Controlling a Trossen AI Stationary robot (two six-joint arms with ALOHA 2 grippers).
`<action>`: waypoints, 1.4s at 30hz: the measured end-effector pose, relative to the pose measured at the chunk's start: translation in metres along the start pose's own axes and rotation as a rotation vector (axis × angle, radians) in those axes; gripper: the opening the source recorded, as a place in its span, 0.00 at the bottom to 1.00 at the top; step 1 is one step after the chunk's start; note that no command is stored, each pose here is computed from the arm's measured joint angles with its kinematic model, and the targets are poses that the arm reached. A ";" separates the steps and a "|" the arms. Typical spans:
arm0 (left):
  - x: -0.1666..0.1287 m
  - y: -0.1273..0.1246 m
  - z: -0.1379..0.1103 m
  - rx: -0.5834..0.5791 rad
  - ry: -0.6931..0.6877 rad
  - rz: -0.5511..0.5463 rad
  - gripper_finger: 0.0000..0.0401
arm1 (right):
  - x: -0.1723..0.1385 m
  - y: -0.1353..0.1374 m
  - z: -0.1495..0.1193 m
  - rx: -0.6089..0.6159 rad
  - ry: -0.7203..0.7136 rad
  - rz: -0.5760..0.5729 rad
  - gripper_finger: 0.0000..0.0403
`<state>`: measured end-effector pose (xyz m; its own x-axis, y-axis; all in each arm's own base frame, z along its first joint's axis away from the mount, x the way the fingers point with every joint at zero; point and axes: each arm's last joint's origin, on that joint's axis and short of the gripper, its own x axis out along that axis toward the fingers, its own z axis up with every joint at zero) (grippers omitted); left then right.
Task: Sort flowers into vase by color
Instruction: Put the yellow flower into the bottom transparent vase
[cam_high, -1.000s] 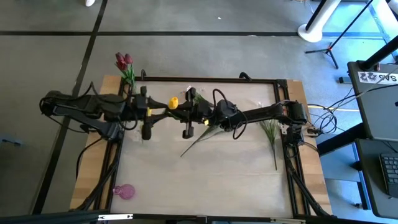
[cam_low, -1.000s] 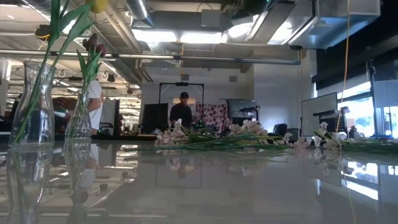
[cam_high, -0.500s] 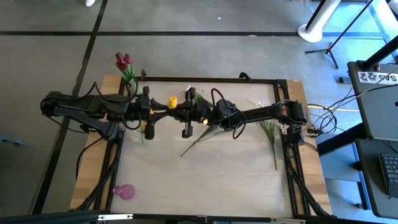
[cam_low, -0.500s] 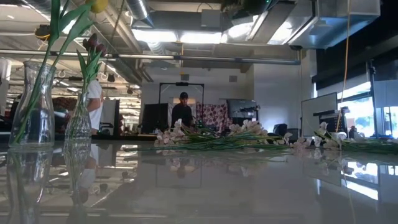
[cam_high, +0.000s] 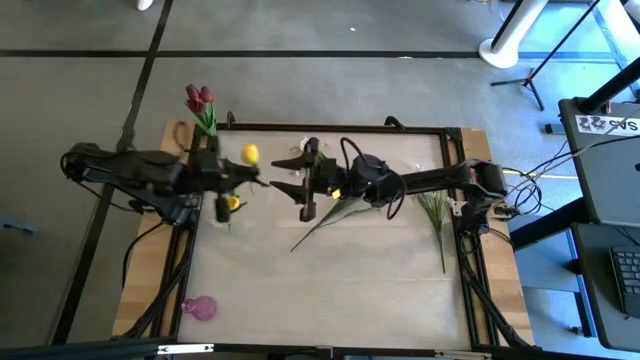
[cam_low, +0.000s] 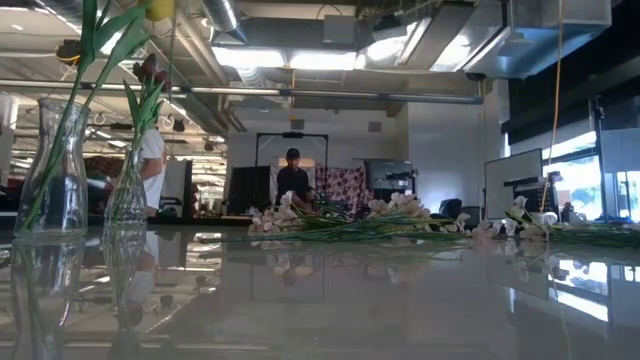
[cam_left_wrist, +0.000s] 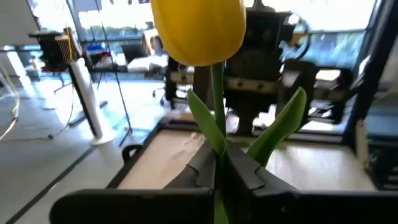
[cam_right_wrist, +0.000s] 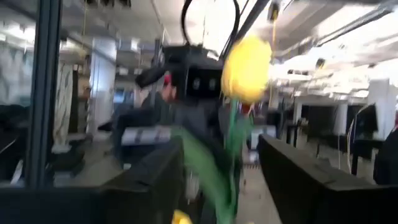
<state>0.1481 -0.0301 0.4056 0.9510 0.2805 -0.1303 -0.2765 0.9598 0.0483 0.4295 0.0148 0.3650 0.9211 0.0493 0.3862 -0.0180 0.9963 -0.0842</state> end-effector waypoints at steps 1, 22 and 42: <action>-0.009 0.003 0.002 -0.011 -0.020 -0.009 0.01 | -0.001 0.000 0.002 0.000 0.021 0.003 0.55; -0.126 0.078 -0.024 -0.124 -0.198 -0.316 0.01 | -0.005 -0.001 -0.006 0.027 0.191 -0.039 0.62; -0.121 0.069 -0.013 -0.221 -0.123 -0.457 0.01 | -0.005 -0.003 -0.007 0.019 0.210 -0.100 0.62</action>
<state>0.0124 0.0020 0.4115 0.9870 -0.1582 0.0285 0.1607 0.9669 -0.1981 0.4279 0.0113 0.3564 0.9794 -0.0635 0.1915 0.0719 0.9967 -0.0369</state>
